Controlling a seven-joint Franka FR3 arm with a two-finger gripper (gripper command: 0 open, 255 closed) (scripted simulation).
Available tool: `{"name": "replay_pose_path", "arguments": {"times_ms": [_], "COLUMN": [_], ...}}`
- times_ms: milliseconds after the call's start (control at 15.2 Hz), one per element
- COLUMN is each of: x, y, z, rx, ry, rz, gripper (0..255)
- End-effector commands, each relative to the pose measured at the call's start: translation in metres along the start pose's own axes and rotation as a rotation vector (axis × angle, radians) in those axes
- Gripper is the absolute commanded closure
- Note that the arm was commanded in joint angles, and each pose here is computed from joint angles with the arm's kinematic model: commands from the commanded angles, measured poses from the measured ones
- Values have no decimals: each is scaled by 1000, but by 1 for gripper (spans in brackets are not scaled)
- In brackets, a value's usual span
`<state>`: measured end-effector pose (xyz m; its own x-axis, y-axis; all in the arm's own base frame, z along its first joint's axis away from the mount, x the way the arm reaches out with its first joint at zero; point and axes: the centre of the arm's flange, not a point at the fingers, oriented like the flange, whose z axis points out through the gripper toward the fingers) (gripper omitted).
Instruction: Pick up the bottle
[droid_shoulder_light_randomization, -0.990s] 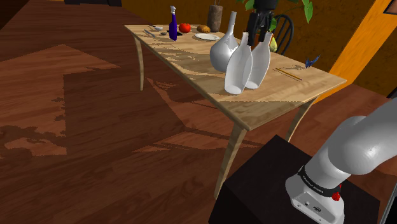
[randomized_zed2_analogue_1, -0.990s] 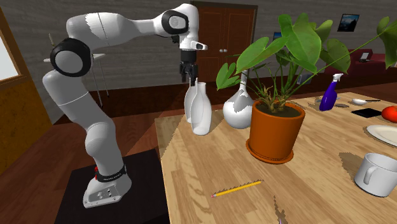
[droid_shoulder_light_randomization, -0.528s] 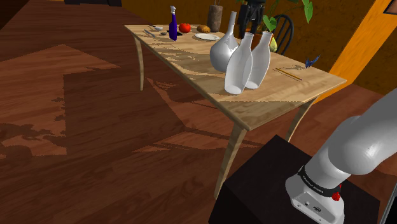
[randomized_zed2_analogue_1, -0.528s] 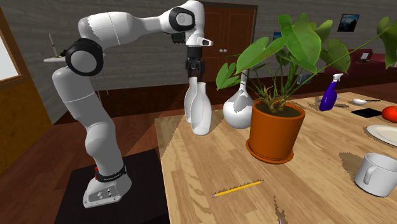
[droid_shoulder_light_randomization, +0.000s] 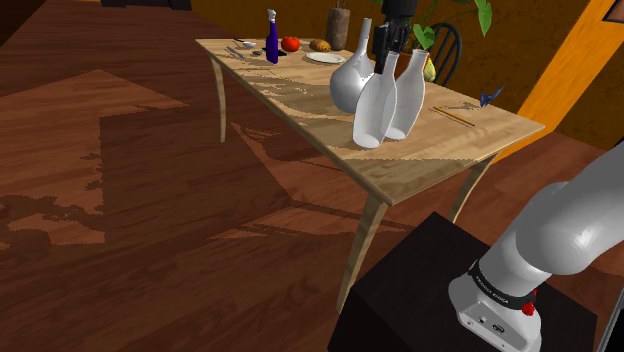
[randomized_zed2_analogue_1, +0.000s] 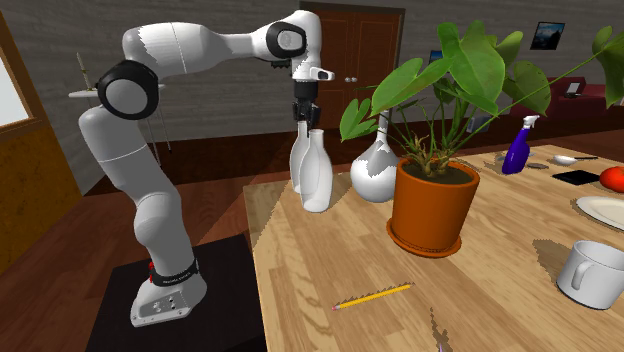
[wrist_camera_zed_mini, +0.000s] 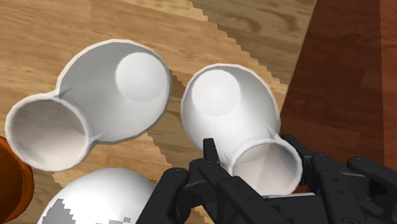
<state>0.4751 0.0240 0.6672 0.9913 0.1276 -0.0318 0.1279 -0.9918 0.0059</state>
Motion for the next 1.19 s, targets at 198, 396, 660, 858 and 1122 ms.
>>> {"name": "replay_pose_path", "arguments": {"times_ms": [198,396,660,858,1122], "x": [0,0,-1,-1,-2], "y": [0,0,0,0,0], "z": [0,0,-15,-31,-52], "rx": [0,0,0,0,0], "ry": [-1,-1,-1,-1,-1], "rz": [0,0,0,0,0], "gripper": [255,255,255,255,255]}}
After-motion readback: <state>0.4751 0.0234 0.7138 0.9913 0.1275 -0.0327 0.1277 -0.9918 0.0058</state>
